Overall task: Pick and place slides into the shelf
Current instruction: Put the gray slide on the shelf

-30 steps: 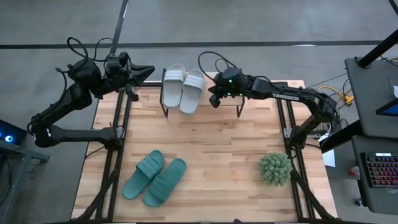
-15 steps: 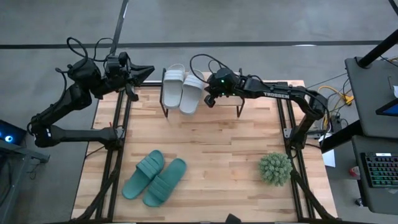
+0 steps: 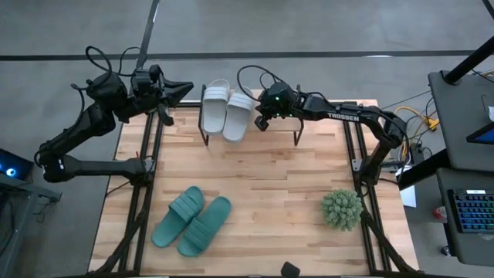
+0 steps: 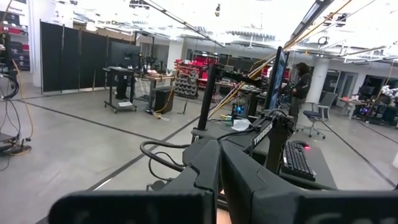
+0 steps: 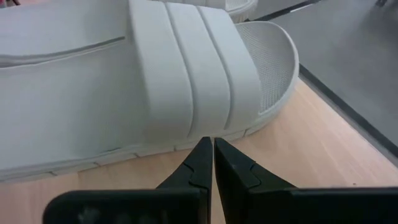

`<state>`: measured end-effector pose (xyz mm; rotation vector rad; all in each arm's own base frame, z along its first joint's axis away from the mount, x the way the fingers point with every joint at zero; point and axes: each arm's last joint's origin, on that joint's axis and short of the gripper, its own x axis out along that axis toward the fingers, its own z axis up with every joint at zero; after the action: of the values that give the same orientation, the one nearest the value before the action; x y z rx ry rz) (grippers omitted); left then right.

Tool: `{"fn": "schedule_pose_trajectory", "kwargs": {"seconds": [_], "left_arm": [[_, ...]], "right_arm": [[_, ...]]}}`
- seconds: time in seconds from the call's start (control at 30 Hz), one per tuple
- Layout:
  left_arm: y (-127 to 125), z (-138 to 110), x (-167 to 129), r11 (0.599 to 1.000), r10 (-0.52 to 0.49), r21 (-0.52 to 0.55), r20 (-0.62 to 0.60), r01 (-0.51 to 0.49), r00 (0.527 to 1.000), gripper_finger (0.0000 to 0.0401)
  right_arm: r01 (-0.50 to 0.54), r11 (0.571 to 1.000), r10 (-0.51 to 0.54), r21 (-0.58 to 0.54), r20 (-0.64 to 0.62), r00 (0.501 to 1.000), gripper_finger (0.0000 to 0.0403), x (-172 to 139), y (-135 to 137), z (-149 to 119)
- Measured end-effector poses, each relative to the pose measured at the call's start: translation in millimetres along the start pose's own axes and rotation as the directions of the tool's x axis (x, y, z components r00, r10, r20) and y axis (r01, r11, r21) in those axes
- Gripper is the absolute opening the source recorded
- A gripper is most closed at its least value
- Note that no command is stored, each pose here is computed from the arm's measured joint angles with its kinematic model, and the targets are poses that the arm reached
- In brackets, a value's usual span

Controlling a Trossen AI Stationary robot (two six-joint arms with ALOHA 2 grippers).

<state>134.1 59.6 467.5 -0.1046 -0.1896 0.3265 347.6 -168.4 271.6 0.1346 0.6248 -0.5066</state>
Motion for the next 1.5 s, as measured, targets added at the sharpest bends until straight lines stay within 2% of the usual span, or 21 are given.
{"fn": "schedule_pose_trajectory", "kwargs": {"seconds": [0.27,0.4,0.93,1.17,1.27,1.5], "left_arm": [[0.6,-2.1,3.0,1.000,0.002,-0.001,-0.010,-0.002,1.000,0.0000],[0.9,-2.8,4.2,1.000,0.002,-0.001,-0.013,-0.003,1.000,0.0000],[1.1,-3.3,4.7,1.000,0.004,-0.001,-0.015,-0.004,1.000,0.0000],[1.2,-3.9,5.4,1.000,0.004,-0.001,-0.018,-0.004,1.000,0.0000],[1.4,-4.4,6.0,1.000,0.004,-0.001,-0.020,-0.004,1.000,0.0000],[1.6,-5.1,6.8,1.000,0.005,-0.002,-0.023,-0.005,1.000,0.0000]], "right_arm": [[0.015,1.000,-0.015,0.009,0.012,1.000,0.0009,0.8,-7.2,0.7],[-0.010,1.000,0.009,0.014,0.028,1.000,0.0009,1.0,-10.2,2.2],[-0.014,1.000,0.015,-0.025,0.015,1.000,0.0008,3.6,-13.2,-3.7],[0.083,0.994,-0.077,-0.076,0.069,0.995,0.0008,4.1,-17.6,0.2],[0.122,0.990,-0.114,-0.065,0.112,0.987,0.0008,3.9,-23.8,4.2],[0.204,0.979,-0.201,0.000,0.179,0.963,0.0008,4.6,-59.1,8.8]]}}
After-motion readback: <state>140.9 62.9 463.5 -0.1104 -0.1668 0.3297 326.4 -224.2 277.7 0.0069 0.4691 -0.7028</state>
